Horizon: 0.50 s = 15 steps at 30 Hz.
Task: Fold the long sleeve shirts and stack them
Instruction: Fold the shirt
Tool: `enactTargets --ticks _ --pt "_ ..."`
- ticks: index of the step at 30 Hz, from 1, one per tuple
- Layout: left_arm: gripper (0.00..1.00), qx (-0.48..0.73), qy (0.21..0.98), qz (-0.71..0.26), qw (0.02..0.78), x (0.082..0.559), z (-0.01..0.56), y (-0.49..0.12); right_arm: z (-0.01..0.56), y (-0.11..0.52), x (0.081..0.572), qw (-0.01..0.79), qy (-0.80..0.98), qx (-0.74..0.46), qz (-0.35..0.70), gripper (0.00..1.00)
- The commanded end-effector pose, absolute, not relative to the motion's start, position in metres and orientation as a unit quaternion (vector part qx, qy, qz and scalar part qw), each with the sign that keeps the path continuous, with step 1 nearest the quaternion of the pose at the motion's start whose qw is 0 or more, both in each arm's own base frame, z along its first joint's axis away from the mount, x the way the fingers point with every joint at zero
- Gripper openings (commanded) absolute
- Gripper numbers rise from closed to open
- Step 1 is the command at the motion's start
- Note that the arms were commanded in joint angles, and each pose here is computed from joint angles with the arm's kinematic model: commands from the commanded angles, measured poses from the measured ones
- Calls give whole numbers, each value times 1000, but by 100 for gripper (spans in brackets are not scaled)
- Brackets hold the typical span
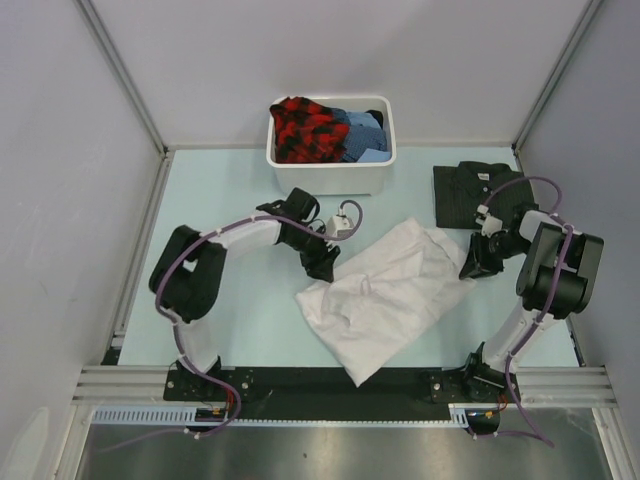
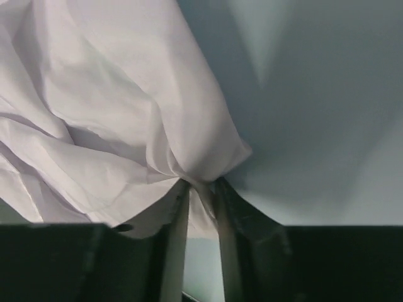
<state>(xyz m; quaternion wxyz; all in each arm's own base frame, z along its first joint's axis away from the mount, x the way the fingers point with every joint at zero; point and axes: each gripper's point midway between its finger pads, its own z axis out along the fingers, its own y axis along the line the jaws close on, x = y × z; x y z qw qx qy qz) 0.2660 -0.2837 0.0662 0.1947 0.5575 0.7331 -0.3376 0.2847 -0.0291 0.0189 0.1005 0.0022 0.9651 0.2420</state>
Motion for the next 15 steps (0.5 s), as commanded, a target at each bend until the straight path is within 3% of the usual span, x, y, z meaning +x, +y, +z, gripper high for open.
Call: enactTargets --ticks 1,2,5,6,9,12,15 --pt "59 468 797 -351 152 272 49 -289 20 -7 302 116 958 -26 260 21" --pt "58 459 804 -346 150 272 45 -286 20 -7 303 116 960 -29 253 12" --pt "46 434 828 -326 141 275 30 -278 18 -5 312 122 965 -42 229 0" --pt "34 430 832 -325 131 273 28 -276 17 -5 317 128 965 -44 223 0" --pt "14 403 851 -324 90 265 20 -266 15 -3 333 145 968 -53 200 0" --pt "0 357 870 -335 64 254 18 -252 20 6 359 176 965 -56 189 0" --pt "0 330 877 -345 43 241 19 -239 24 26 385 200 959 -68 188 0"
